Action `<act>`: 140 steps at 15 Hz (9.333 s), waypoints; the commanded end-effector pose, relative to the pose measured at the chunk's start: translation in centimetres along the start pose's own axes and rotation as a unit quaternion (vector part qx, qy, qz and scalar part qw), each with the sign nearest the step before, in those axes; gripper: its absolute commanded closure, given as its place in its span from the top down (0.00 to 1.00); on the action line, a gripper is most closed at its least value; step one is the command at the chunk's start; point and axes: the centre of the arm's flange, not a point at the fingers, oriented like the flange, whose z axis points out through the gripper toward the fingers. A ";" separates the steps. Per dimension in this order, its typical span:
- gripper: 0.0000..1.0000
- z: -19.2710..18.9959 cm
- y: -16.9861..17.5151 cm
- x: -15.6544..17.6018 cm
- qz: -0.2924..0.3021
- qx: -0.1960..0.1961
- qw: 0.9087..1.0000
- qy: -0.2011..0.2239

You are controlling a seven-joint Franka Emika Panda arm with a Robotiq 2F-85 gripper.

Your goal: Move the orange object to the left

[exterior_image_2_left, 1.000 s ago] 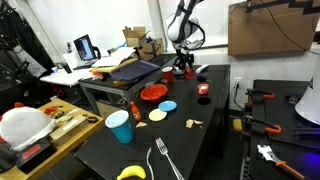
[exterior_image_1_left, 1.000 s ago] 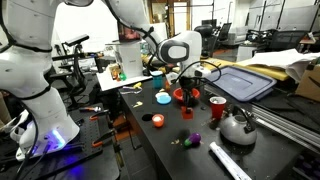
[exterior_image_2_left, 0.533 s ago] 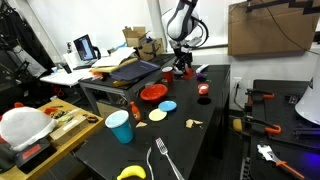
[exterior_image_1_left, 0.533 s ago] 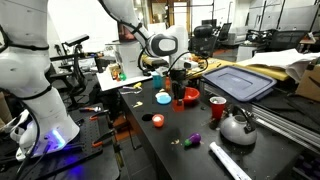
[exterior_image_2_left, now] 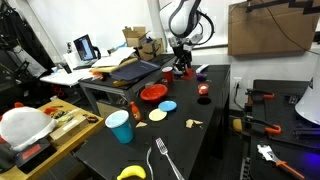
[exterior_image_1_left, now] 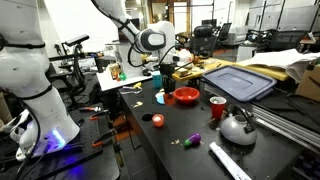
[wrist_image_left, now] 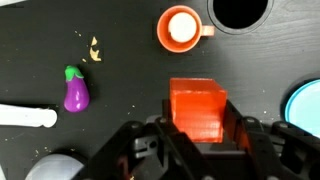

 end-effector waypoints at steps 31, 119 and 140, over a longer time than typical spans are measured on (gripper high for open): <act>0.26 -2.2 -11.3 -7.2 -0.180 0.040 0.982 0.040; 0.52 11.3 -5.0 6.2 -0.173 0.122 0.977 -0.028; 0.25 10.1 -8.0 5.7 -0.204 0.103 0.973 -0.023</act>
